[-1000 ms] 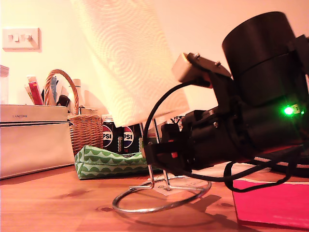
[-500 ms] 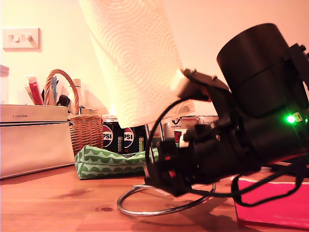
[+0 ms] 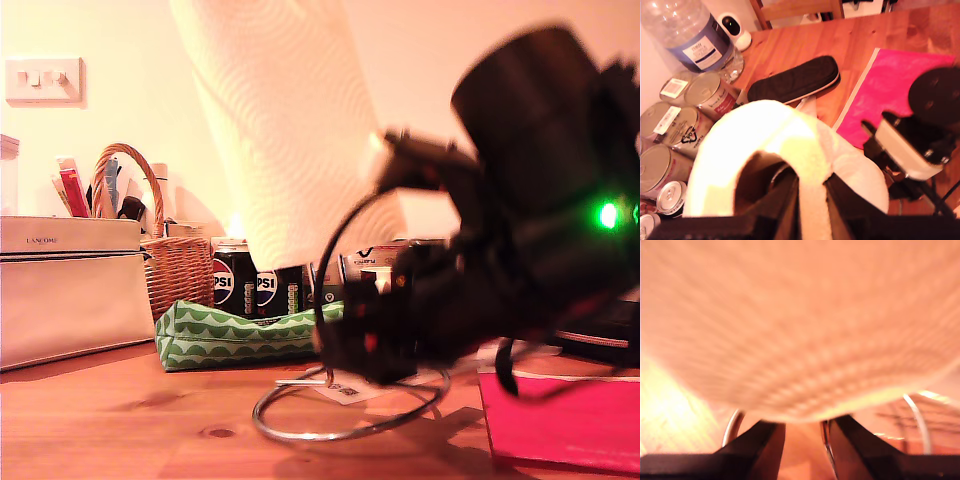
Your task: Insert the paper towel roll into the metallic stand.
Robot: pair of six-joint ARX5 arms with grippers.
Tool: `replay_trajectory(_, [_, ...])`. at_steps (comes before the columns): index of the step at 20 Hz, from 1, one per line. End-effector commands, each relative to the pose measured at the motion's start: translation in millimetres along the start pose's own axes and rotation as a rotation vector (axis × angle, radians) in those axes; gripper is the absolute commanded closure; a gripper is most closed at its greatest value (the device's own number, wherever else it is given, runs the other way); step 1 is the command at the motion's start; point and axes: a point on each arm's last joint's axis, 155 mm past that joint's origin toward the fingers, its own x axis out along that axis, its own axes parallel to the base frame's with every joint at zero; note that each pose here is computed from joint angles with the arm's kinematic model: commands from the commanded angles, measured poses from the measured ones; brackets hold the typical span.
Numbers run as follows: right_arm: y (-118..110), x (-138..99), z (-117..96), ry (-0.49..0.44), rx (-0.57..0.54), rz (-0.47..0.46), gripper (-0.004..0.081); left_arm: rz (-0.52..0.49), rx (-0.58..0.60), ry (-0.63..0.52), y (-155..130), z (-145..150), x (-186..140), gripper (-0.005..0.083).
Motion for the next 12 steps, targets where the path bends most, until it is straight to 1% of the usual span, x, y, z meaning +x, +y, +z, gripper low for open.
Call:
replay_trajectory(1, [0.1, -4.1, -7.1, 0.030, -0.025, -0.008, 0.0529, 0.018, 0.020, -0.036, 5.4, 13.0, -3.0, 0.0797])
replay_trajectory(3, [-2.9, -7.5, -14.6, 0.071, -0.034, -0.022, 0.0519, 0.018, 0.023, -0.034, 5.4, 12.7, -3.0, 0.0797])
replay_trajectory(5, [-4.1, -10.9, -16.9, 0.091, -0.038, -0.026, 0.0520, 0.019, 0.024, -0.036, 5.6, 13.1, -3.0, 0.0797])
replay_trajectory(9, [-8.4, -22.1, -2.9, 0.073, -0.034, -0.043, 0.0520, 0.018, 0.024, -0.035, 5.5, 12.8, -2.9, 0.0797])
replay_trajectory(12, [-14.1, -38.2, -0.5, 0.103, -0.027, -0.065, 0.0520, 0.015, 0.027, -0.030, 5.3, 11.6, -0.8, 0.0797])
